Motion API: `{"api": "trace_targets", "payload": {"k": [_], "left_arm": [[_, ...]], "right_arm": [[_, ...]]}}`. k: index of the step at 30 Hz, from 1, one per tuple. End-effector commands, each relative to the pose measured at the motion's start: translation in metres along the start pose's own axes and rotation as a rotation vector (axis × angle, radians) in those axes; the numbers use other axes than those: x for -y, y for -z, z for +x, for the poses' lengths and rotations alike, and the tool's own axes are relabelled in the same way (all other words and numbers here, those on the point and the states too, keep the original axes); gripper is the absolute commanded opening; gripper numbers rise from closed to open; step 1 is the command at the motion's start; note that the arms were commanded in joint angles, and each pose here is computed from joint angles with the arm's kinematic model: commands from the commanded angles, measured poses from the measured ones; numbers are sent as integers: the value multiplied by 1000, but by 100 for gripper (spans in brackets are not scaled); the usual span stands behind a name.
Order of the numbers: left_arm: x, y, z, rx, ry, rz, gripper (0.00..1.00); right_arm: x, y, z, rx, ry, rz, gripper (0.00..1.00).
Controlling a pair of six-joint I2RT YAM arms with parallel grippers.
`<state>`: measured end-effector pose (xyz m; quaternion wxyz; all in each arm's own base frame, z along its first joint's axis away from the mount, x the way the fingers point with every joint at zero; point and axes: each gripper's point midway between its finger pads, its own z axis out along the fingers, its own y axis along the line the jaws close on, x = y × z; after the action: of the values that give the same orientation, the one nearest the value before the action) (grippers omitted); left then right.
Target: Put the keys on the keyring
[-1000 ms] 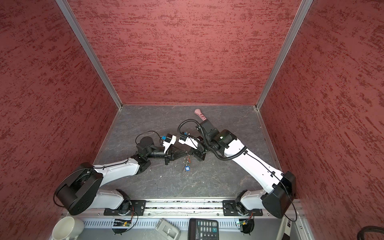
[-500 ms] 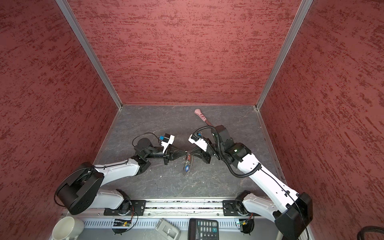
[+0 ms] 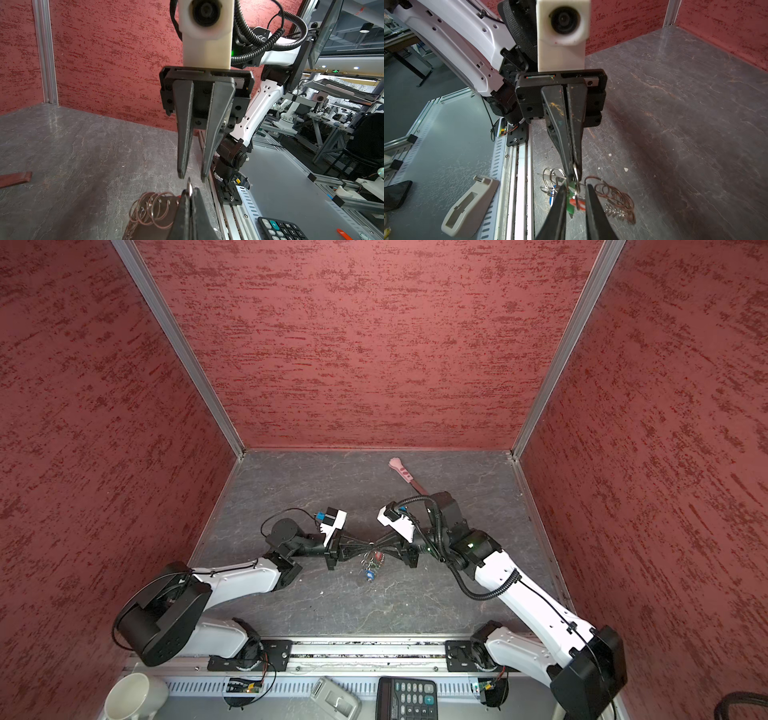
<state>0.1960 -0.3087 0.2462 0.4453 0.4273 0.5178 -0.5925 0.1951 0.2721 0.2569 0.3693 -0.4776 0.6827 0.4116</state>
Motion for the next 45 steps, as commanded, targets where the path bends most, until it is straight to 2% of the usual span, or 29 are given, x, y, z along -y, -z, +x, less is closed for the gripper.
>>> {"api": "trace_targets", "payload": {"k": [1, 12, 19, 22, 27, 29, 36, 45], "left_arm": [[5, 1, -5, 25, -32, 20, 0], [8, -1, -7, 37, -32, 44, 0], [7, -2, -7, 35, -37, 36, 0], [2, -2, -1, 4, -39, 10, 0], [-4, 4, 7, -77, -53, -58, 19], [-4, 7, 8, -88, -50, -61, 23], [0, 7, 9, -104, 30, 9, 27], [2, 6, 9, -109, 39, 31, 28]], "right_arm": [[-3, 0, -3, 27, 4, -28, 19], [-9, -5, -7, 45, -9, -100, 16], [-7, -5, -2, 6, -16, -80, 2], [-3, -3, -2, -25, -18, -47, 0], [2, 2, 2, -110, -15, -4, 0], [3, 3, 3, -155, -6, 11, 0], [2, -3, -5, -234, 50, -1, 0], [4, -16, -6, -285, 87, -23, 0]]}}
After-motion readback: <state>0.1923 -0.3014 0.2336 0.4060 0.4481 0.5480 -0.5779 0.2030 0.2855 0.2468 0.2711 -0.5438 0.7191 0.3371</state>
